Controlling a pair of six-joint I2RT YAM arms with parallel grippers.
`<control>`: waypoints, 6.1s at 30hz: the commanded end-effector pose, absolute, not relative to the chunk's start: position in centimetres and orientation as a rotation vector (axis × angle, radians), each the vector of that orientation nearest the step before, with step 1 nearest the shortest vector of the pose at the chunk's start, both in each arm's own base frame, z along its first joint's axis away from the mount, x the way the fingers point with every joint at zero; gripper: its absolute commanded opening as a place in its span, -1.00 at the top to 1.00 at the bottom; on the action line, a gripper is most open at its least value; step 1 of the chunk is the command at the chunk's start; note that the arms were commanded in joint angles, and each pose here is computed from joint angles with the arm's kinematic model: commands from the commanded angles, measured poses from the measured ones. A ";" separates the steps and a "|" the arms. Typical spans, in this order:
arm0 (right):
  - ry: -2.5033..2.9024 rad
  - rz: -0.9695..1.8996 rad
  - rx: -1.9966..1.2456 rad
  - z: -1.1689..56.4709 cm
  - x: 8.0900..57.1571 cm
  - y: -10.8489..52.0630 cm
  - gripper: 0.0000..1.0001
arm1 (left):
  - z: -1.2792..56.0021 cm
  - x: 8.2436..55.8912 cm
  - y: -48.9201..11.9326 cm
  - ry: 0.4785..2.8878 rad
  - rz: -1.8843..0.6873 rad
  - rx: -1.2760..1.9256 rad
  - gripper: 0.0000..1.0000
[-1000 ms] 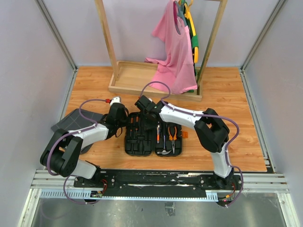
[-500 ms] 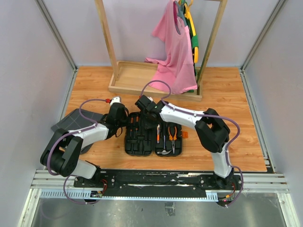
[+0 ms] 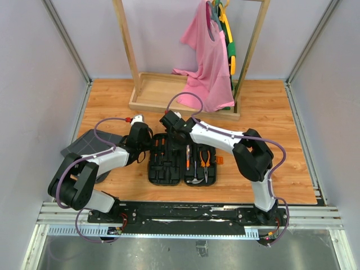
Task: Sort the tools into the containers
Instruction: Place the screwdriver in the storage box, then pick up the screwdriver from the center of the board.
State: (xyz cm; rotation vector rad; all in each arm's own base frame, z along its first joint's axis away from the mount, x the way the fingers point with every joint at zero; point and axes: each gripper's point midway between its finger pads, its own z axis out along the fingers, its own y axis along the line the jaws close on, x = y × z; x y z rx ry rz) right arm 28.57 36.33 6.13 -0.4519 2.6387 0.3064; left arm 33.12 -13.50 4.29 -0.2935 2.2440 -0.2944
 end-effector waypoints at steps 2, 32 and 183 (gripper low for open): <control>2.655 0.233 -0.447 4.9 29.9 35.6 0.65 | 2.8 32.3 -12.9 2.308 -0.256 -0.291 0.99; 3.118 -0.060 -0.517 -10.8 19.7 29.2 0.98 | 2.6 32.3 -13.1 2.315 -0.260 -0.288 0.99; 2.137 0.901 -0.708 15.6 31.8 30.8 0.99 | 19.1 28.2 -14.3 1.933 -0.662 -0.267 -0.05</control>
